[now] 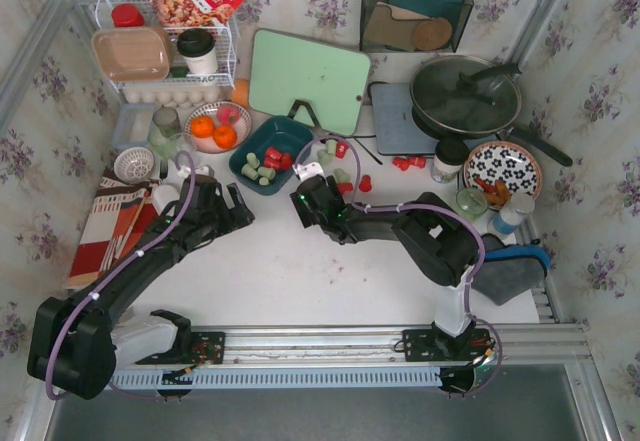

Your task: Mix the coffee capsules in the storage basket

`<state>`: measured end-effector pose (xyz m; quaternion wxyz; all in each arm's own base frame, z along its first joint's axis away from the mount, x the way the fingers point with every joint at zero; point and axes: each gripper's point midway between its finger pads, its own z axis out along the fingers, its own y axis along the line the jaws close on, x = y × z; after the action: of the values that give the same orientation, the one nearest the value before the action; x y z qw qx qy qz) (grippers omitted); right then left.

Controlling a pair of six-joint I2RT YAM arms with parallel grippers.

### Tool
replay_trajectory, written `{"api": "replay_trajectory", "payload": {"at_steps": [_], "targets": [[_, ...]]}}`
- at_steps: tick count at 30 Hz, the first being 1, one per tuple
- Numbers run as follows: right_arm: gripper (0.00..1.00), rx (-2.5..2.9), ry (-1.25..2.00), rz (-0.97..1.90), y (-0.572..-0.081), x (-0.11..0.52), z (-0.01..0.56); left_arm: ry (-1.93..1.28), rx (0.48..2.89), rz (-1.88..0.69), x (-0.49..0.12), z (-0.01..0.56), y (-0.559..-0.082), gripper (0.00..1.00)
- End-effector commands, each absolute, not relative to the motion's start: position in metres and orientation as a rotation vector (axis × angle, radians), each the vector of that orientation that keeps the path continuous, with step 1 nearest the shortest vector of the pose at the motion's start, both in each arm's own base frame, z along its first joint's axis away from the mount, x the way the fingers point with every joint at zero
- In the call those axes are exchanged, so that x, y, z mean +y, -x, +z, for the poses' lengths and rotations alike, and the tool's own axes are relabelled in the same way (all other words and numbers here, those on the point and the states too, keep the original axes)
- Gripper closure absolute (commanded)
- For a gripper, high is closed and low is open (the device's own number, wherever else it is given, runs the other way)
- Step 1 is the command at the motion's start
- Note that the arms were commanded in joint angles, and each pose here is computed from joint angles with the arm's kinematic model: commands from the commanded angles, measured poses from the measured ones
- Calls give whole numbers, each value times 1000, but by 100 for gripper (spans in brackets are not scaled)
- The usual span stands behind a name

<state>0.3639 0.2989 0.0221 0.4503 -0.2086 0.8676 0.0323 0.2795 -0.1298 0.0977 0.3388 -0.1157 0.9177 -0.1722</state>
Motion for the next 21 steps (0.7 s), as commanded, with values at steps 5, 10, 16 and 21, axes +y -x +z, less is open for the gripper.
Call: {"api": "replay_trajectory", "payload": {"at_steps": [5,10,16,21], "targets": [[32,2152,493,115,-358,299,23,289,2378,-461,-132,102,-282,8],[45,2154,472,134,-355,297,23,290,2374,-464,-132,103,-282,7],[54,2143,453,167,-354,300,35,292,2373,-465,-132,104,-282,8],[55,2086,445,266,-357,315,68,293,2379,-471,-133,102,-282,8]]}}
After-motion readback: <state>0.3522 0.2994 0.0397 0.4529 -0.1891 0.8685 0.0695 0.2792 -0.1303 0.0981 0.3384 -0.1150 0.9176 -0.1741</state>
